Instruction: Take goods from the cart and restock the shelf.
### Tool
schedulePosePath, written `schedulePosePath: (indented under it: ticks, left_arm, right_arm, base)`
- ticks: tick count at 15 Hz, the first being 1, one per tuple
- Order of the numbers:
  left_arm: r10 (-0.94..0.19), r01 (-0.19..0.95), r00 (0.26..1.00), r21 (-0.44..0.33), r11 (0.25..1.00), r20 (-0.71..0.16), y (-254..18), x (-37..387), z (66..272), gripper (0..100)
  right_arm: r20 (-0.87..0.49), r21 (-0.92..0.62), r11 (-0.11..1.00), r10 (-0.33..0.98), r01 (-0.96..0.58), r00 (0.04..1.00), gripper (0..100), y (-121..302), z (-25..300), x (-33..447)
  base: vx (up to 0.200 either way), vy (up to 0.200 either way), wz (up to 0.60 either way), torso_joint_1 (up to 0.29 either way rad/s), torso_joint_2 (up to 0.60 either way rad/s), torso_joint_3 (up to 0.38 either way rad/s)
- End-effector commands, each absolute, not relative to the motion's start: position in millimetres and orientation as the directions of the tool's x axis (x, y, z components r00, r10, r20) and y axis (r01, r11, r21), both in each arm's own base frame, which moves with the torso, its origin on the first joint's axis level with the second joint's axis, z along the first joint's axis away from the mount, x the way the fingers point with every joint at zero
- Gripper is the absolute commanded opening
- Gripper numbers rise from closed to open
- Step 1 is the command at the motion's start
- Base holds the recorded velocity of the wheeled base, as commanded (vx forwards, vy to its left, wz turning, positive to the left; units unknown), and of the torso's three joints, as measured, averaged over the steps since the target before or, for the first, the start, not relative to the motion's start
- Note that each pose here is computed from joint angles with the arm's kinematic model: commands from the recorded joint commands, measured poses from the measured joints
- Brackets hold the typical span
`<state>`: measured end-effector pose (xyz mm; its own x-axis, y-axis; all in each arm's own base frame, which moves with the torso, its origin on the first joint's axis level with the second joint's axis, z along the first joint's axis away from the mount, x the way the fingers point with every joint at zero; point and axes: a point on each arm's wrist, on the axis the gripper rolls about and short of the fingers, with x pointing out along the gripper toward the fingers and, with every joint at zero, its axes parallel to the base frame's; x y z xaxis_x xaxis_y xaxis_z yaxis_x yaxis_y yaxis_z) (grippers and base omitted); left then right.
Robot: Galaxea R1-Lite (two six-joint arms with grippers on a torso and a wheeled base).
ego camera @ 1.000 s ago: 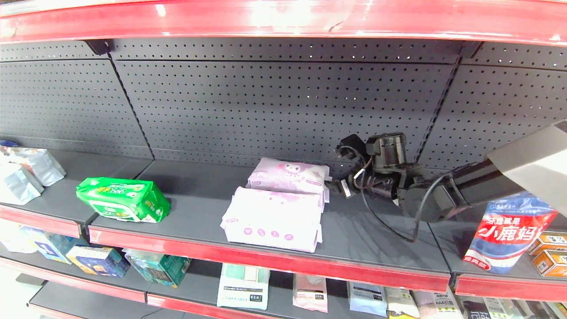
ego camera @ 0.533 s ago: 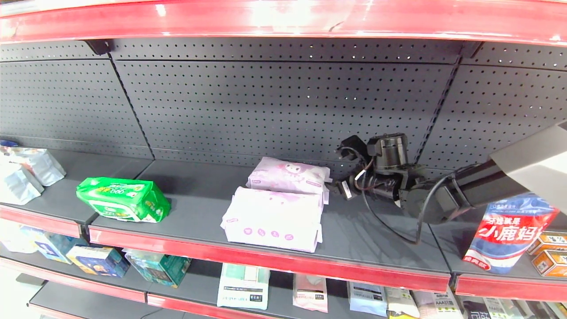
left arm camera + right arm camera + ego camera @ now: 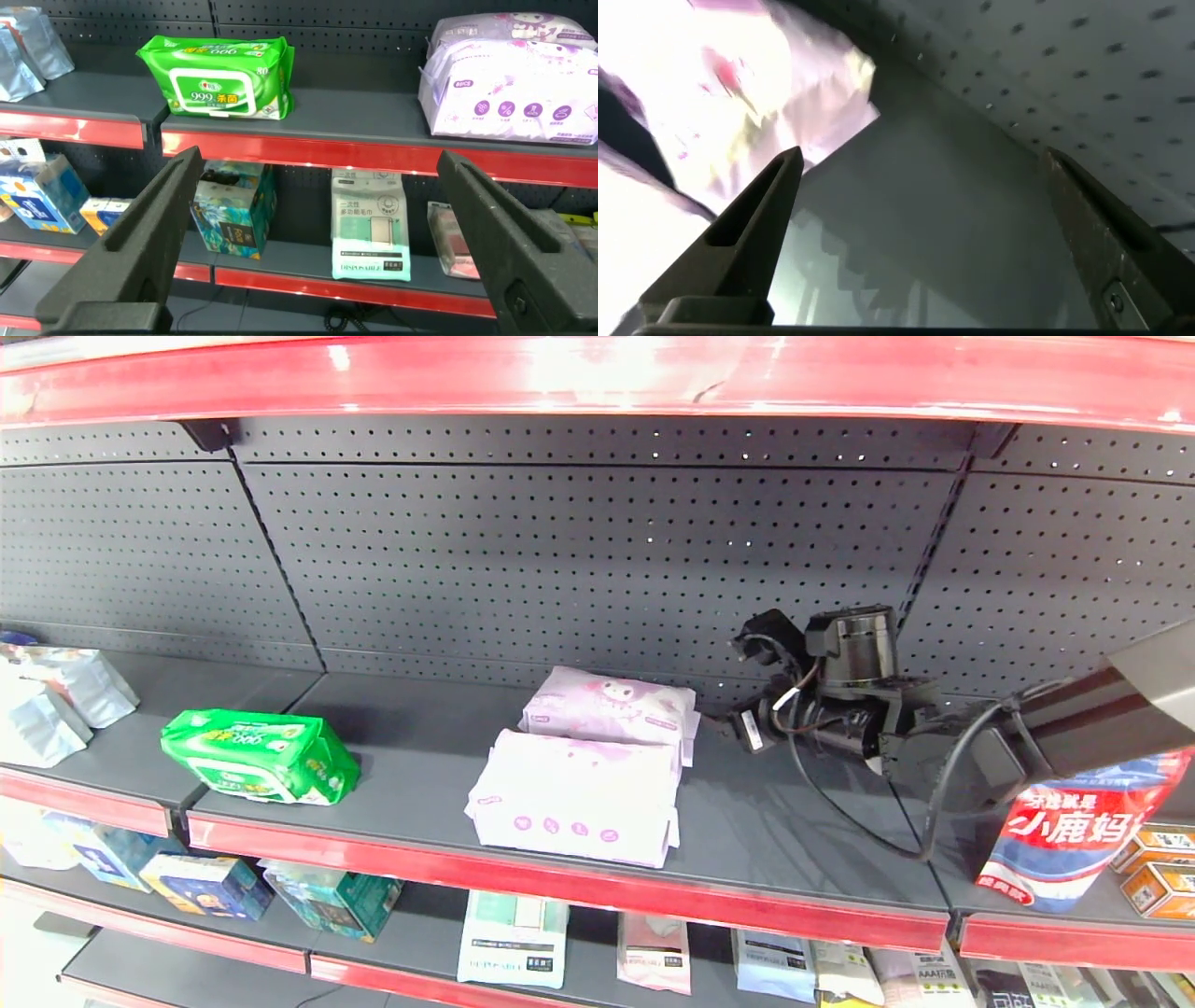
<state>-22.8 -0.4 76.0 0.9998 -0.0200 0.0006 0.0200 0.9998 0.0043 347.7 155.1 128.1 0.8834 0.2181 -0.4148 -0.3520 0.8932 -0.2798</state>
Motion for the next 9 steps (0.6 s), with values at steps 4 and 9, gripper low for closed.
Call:
schedulePosePath:
  ticks: [4,9]
  left_arm:
    - [-0.02,0.02,1.0,0.005,1.0,0.0,0,-23,76,100]
    - [-0.02,0.02,1.0,0.005,1.0,0.0,0,-23,76,100]
  right_arm:
    - [-0.347,-0.249,0.914,0.225,-0.321,0.91,100,149,167,291]
    - [-0.225,-0.255,0.93,0.211,-0.267,0.951,100,142,208,248]
  base:
    - [0.0,0.0,0.0,0.0,0.0,0.0]
    - [0.0,0.0,0.0,0.0,0.0,0.0]
